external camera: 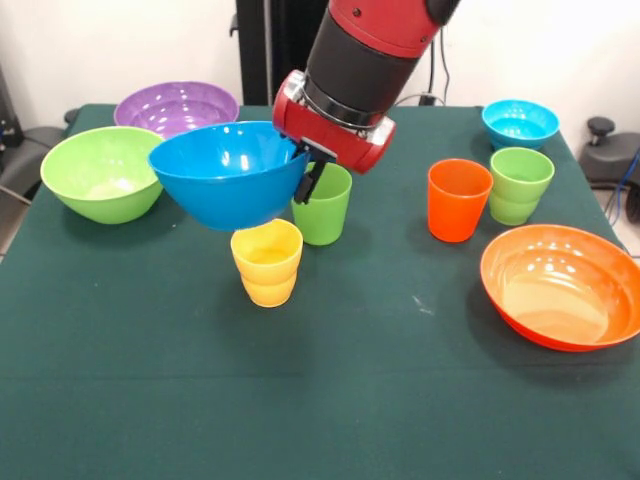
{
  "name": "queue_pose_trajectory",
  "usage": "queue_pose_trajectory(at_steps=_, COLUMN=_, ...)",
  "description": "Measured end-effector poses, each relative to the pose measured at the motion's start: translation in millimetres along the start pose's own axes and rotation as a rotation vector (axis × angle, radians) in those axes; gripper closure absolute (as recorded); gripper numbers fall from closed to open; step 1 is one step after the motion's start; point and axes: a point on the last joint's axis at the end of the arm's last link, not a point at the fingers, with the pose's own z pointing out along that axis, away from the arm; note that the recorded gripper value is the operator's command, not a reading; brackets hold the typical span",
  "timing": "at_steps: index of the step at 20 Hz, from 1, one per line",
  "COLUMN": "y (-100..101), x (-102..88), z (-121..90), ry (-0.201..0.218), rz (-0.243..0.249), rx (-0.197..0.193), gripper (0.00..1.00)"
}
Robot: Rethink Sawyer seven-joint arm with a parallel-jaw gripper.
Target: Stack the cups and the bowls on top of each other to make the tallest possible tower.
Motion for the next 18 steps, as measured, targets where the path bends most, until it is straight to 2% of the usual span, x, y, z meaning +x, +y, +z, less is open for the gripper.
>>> queue_pose_trajectory(at_steps=2, y=1.4, x=-1.5, z=0.1, ry=0.005, rz=0.000, rx=0.002, gripper=1.00)
queue_pose_trajectory(at_steps=8, y=16.5, x=-13.7, z=-1.1, ry=0.077, rz=0.004, rx=0.021, gripper=1.00)
queue_pose_trajectory(at_steps=13, y=29.7, x=-25.3, z=-4.3, ry=0.149, rz=0.000, rx=0.063, gripper=1.00)
queue_pose_trajectory(at_steps=18, y=41.1, x=-36.9, z=-5.3, ry=0.176, rz=-0.010, rx=0.102, gripper=1.00)
